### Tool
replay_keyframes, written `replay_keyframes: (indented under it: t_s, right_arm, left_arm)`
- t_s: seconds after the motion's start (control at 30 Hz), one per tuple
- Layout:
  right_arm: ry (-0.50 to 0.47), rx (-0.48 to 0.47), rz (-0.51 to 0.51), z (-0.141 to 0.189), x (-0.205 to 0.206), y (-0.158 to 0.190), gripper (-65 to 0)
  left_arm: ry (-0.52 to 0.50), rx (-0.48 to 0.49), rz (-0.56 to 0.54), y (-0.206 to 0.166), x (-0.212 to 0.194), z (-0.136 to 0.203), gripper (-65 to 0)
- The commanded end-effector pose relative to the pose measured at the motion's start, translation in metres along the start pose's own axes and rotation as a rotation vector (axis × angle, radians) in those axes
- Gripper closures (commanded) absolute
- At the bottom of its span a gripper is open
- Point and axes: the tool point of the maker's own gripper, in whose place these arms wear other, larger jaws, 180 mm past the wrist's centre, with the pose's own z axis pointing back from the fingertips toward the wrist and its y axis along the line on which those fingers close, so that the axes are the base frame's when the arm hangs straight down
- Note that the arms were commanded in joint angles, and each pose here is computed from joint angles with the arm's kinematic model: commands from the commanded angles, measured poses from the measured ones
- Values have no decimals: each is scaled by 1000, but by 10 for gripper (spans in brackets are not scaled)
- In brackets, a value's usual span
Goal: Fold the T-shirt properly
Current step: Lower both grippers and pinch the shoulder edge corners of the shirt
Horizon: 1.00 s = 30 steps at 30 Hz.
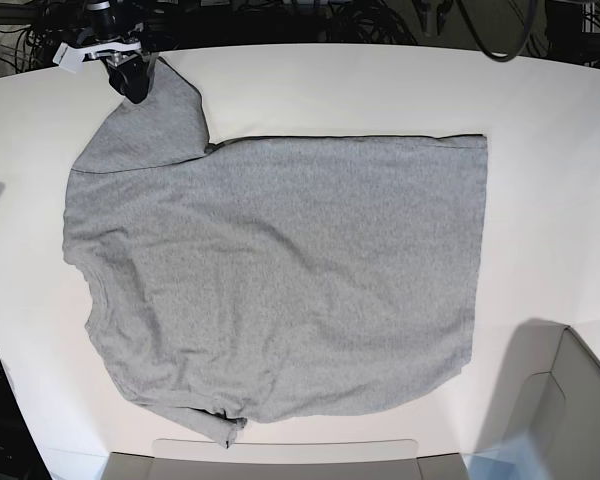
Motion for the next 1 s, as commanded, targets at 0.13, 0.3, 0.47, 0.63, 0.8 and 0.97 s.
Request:
replay_keyframes:
  t_s: [0.13,0.3,0.47,0.63,0.8,0.97]
  right_arm:
    - [115,6,5,-7,-16,4,-265]
    - [142,3,-11,-7,-25,6,-265]
    - [145,-2,-11,-5,-27,4,-265]
    - [147,-3,-6,-4,-26,3,-265]
    - [148,-5,-6,-4,-26,2,-265]
    - [147,-6,-4,-4,-26,2,-265]
  left_arm:
    - [-83,14,-10,5,23,-7,-100]
    - [-136,92,20,21,48,-22,-111]
    - [18,181,123,39,46,-54,-182]
    - [215,218,301,41,44,-90,-225]
    - [423,175,560,35,23,-119,-234]
    - [510,230,739,56,-8,-138,-233]
